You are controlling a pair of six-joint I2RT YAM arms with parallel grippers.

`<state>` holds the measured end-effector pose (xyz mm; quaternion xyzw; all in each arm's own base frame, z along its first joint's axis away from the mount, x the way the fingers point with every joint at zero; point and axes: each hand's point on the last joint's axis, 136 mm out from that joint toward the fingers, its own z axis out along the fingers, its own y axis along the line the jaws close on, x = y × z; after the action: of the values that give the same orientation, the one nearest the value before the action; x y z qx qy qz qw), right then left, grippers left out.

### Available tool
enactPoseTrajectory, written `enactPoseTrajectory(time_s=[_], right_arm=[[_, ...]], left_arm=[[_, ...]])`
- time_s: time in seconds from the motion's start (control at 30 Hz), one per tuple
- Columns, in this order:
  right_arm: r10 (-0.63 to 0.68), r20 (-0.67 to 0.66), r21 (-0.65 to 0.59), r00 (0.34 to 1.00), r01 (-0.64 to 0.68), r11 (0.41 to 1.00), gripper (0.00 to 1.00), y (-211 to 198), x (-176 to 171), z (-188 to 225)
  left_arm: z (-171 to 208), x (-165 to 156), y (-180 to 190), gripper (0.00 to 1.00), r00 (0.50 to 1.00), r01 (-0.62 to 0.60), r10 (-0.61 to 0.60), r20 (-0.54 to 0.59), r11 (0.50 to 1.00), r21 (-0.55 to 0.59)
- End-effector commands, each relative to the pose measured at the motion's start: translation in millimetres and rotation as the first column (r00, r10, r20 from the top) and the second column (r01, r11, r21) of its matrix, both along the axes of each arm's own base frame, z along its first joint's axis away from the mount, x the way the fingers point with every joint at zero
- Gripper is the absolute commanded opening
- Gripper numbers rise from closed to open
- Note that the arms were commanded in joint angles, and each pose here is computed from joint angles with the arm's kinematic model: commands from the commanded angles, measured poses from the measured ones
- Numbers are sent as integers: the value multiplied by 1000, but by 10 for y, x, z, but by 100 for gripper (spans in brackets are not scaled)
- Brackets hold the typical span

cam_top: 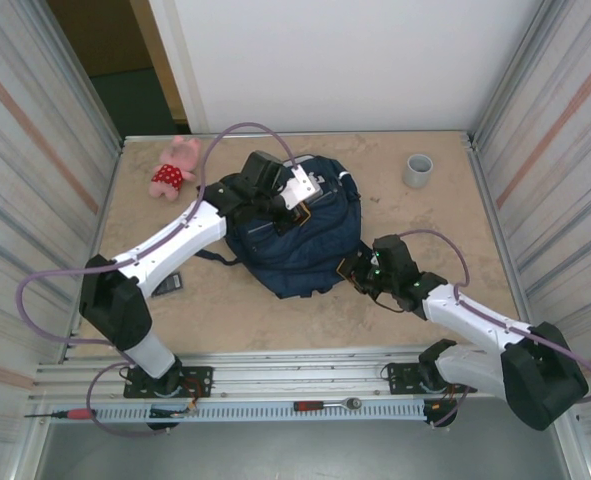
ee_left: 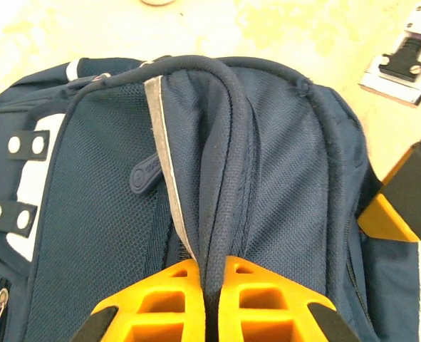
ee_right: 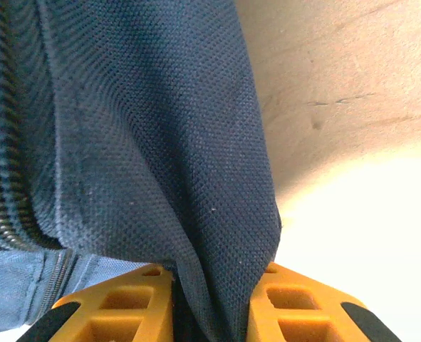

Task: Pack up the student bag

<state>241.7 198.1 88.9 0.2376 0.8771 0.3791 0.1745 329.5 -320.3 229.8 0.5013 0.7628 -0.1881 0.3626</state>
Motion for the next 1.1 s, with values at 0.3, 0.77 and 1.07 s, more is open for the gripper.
enactPoseTrajectory(time_s=[0.3, 0.77, 1.07], right_arm=[[235, 163, -220, 958, -197, 955, 60, -339, -280, 431], [211, 185, 8, 960, -216, 976, 71, -245, 81, 1263], [187, 77, 161, 979, -197, 967, 60, 175, 201, 1181]], left_arm=[[639, -31, -82, 0, 936, 256, -230, 267, 964, -68], [327, -656, -12, 0, 760, 606, -568, 317, 795, -30], [237, -691, 28, 0, 750, 609, -577, 323, 793, 0]])
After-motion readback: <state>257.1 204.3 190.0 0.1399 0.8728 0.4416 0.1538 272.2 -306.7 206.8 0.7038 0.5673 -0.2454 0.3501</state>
